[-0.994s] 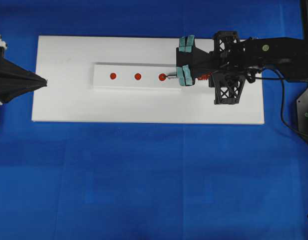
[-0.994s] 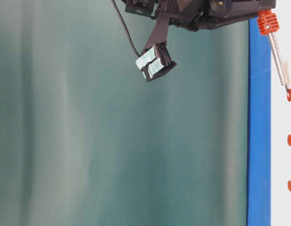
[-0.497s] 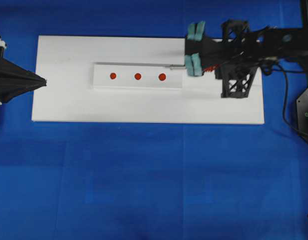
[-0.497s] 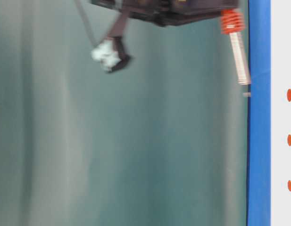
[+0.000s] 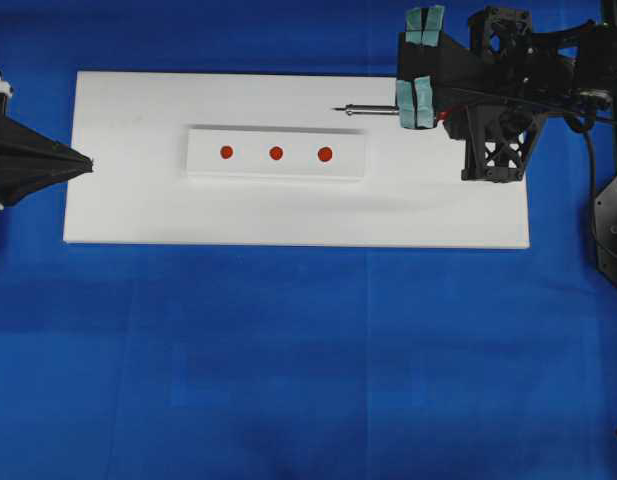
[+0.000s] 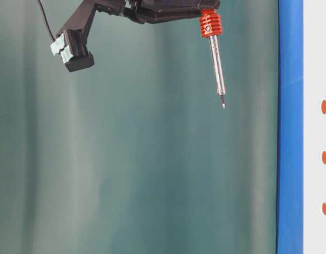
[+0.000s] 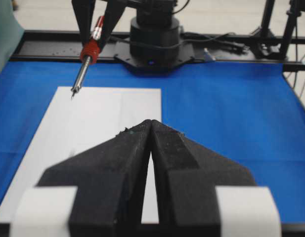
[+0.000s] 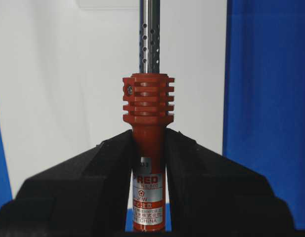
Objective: Touch the tip of the soldering iron to the mark.
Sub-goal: 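Lift the iron and carry it back down to the blue surface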
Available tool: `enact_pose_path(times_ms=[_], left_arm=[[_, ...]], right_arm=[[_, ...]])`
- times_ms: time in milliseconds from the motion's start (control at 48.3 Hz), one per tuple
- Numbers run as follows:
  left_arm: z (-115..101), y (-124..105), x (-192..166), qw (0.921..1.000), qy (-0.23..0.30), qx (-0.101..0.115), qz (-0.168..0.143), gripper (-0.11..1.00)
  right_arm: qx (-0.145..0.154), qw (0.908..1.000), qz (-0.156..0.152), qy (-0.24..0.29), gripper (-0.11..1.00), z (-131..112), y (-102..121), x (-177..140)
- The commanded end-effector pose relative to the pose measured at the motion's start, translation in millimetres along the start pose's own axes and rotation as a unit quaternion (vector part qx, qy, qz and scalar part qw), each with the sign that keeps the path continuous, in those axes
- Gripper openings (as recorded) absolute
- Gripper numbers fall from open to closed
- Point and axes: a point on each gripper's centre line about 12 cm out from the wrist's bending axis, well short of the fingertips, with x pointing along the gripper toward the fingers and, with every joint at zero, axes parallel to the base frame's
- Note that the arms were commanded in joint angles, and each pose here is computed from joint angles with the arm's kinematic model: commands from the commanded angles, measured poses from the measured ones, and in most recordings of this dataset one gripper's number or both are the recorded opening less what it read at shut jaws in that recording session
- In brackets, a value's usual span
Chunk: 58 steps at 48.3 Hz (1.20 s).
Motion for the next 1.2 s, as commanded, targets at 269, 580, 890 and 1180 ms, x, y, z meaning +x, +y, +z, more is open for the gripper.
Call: enact_pose_path(times_ms=[269, 580, 890, 1180], left_arm=[[4.5, -0.1, 1.8, 1.0, -0.006, 0.0, 0.0, 0.02], [4.6, 0.0, 1.6, 1.0, -0.006, -0.006, 0.0, 0.02], [4.6, -0.1, 1.6, 1.0, -0.006, -0.008, 0.0, 0.02], [5.9, 0.0, 1.3, 0.9998, -0.008, -0.015, 0.0, 0.02]], right_arm=[[0.025, 0.9993, 0.016, -0.023, 0.06, 4.3, 20.9, -13.5], [0.035, 0.9973, 0.058, -0.027, 0.06, -3.3, 82.7, -23.5], [0.046, 0.9945, 0.089, -0.028, 0.06, -17.7, 142.4, -36.2], [0.042, 0.994, 0.099, -0.02, 0.06, -28.5, 182.4, -36.6]])
